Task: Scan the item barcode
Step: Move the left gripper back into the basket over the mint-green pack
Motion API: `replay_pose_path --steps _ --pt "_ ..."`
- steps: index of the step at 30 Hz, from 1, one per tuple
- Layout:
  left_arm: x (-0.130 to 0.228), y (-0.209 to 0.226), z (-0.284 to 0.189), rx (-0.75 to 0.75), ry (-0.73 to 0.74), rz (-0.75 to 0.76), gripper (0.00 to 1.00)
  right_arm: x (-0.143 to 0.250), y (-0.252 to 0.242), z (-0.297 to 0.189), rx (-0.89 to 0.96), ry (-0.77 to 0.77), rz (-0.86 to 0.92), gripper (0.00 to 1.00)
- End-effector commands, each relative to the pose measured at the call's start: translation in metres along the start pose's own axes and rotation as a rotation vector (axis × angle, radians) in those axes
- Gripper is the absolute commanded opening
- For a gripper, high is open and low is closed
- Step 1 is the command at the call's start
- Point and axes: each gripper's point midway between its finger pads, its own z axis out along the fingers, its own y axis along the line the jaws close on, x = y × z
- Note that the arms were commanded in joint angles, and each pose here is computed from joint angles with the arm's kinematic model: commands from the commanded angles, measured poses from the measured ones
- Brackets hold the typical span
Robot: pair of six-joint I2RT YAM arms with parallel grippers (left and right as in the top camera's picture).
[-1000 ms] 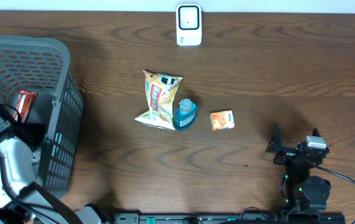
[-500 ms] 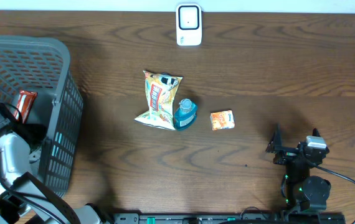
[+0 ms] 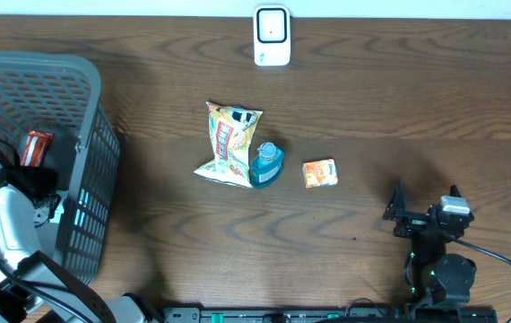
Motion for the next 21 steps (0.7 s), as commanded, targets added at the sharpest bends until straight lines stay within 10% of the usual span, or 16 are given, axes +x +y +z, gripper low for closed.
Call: replay_pose_path --steps 1,21 --pt "-0.006 -0.004 -0.001 0.011 -0.011 0.019 0.43 0.001 0.000 0.000 0.003 0.002 -0.012 0.99" --pt "0.012 0.015 0.019 -0.077 0.082 0.012 0.10 0.001 0.000 0.000 0.003 0.002 -0.012 0.99"
